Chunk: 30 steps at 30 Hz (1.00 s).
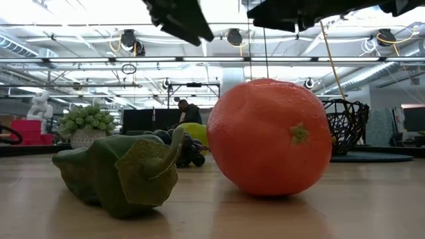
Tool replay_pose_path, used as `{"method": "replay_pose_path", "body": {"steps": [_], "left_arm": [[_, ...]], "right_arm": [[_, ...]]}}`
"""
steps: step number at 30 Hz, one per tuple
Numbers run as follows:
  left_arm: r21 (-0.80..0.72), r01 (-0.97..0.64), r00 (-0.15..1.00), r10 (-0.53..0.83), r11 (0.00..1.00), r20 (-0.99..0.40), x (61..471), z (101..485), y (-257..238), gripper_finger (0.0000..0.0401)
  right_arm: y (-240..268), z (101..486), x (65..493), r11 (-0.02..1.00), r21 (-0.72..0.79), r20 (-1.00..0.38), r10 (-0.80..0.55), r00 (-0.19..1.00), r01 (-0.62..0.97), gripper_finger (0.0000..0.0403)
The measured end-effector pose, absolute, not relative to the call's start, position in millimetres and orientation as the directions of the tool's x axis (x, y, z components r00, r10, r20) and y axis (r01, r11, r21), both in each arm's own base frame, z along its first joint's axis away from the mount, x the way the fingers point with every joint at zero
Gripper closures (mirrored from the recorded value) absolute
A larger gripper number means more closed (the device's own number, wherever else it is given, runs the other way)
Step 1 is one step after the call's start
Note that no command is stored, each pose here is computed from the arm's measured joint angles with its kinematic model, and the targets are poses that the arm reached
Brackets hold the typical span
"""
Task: Build produce basket
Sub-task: Put the orange pumpkin into the black wire basket
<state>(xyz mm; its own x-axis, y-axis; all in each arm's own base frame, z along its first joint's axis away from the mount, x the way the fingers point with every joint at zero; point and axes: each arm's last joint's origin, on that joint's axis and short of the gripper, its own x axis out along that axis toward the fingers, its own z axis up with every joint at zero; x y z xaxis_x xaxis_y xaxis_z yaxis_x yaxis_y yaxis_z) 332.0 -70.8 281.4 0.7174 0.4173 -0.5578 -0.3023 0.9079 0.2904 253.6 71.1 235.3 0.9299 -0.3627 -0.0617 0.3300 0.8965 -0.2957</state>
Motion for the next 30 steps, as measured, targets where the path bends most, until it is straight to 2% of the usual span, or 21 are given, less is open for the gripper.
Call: {"method": "replay_pose_path", "body": {"steps": [4,10,14,20,24,30], "left_arm": [[0.301,-0.309,0.667,0.431,0.902,-0.608,326,276,-69,0.0030],[0.293,-0.327,0.648,0.439,0.898,-0.623,324,270,-66,0.0044],[0.283,-0.324,0.664,0.429,0.903,-0.612,326,271,-67,0.0054],[0.227,-0.231,0.730,0.322,0.946,-0.602,332,276,-71,0.0075],[0.213,-0.203,0.752,0.291,0.956,-0.591,334,277,-72,0.0089],[0.214,-0.203,0.750,0.292,0.956,-0.593,334,277,-72,0.0098]], "right_arm": [[67,233,252,0.844,-0.358,-0.079,-0.455,0.887,0.401,0.0086],[64,208,251,0.893,-0.207,-0.261,-0.444,0.857,0.400,0.0086],[68,192,242,0.927,-0.114,-0.422,-0.370,0.827,0.357,0.0085],[81,178,230,0.977,-0.076,-0.585,-0.207,0.784,0.201,0.0085],[85,173,223,0.968,-0.126,-0.619,-0.247,0.746,0.216,0.0085],[88,169,213,0.932,-0.158,-0.615,-0.352,0.705,0.327,0.0085]]}}
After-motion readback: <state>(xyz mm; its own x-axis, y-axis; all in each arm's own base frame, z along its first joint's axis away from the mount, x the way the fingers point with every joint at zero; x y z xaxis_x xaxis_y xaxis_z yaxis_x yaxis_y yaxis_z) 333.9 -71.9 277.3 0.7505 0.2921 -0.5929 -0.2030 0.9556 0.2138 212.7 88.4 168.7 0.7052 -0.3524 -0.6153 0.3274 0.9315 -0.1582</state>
